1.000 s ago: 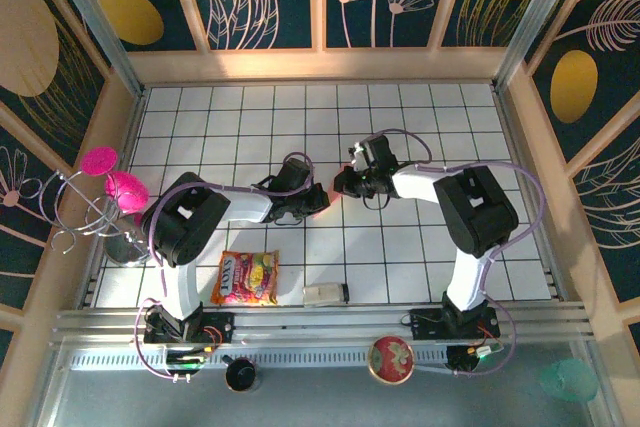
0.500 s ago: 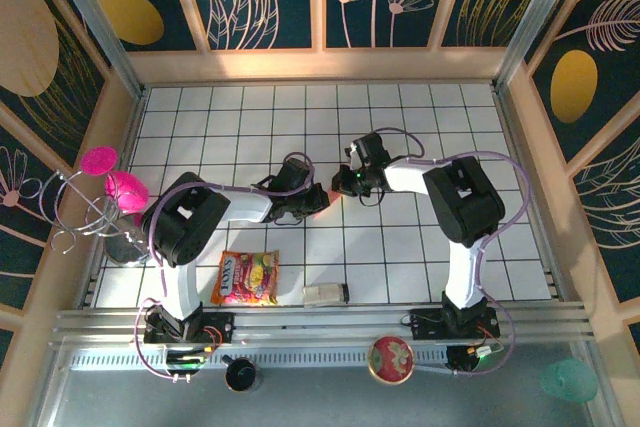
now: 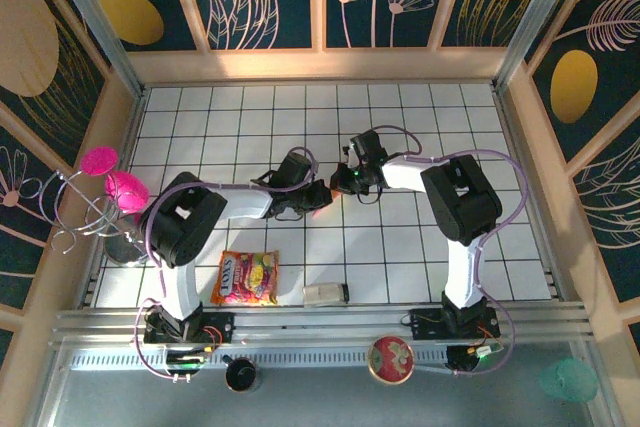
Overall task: Fold a paper plane with a square sheet of paper (pick it up from the middle)
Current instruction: Fold the wing for the fifth time at the center of the table.
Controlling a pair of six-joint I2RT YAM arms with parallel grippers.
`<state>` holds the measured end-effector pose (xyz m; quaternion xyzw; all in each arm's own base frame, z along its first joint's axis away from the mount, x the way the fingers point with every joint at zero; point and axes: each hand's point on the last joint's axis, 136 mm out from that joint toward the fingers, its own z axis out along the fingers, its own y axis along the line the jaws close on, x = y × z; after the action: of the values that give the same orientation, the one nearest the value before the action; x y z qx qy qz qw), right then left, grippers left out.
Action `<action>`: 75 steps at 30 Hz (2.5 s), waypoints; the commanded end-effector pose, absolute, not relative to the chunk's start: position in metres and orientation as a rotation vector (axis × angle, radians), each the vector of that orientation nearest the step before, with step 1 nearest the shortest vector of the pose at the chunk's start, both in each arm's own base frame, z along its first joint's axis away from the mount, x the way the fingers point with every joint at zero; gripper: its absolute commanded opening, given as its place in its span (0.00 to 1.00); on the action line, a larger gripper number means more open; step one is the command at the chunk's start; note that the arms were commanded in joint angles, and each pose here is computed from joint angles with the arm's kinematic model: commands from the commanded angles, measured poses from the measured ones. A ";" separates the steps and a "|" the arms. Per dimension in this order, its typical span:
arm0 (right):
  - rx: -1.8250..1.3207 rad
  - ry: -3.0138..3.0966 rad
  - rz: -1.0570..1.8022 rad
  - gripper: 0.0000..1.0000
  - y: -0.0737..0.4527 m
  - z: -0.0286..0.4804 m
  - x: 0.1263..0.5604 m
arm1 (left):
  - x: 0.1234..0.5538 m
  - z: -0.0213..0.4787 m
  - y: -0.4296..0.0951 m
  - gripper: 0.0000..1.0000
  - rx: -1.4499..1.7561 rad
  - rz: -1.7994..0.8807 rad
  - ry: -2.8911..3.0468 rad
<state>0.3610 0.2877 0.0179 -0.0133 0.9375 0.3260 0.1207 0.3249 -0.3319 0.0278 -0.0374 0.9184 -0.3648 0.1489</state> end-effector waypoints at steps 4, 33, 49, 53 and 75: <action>-0.017 2.887 0.770 0.03 0.267 -0.028 0.342 | 0.324 0.008 -0.325 0.05 -0.089 -0.952 2.714; -0.063 3.020 0.548 0.01 0.232 -0.068 0.319 | 0.239 -0.031 -0.258 0.03 -0.129 -0.777 2.942; -0.053 2.996 0.612 0.00 0.240 -0.059 0.322 | 0.302 0.077 -0.297 0.03 0.066 -0.919 2.575; -0.044 2.988 0.652 0.00 0.244 -0.056 0.323 | 0.321 0.065 -0.315 0.01 -0.004 -0.976 2.570; -0.157 2.699 0.953 0.02 0.282 0.043 0.362 | 0.313 -0.020 -0.287 0.00 -0.209 -0.715 2.779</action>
<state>0.3624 0.2889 0.0220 -0.0486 0.9343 0.3326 0.1190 0.3303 -0.3104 0.0142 -0.0462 0.9377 -0.3008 0.1677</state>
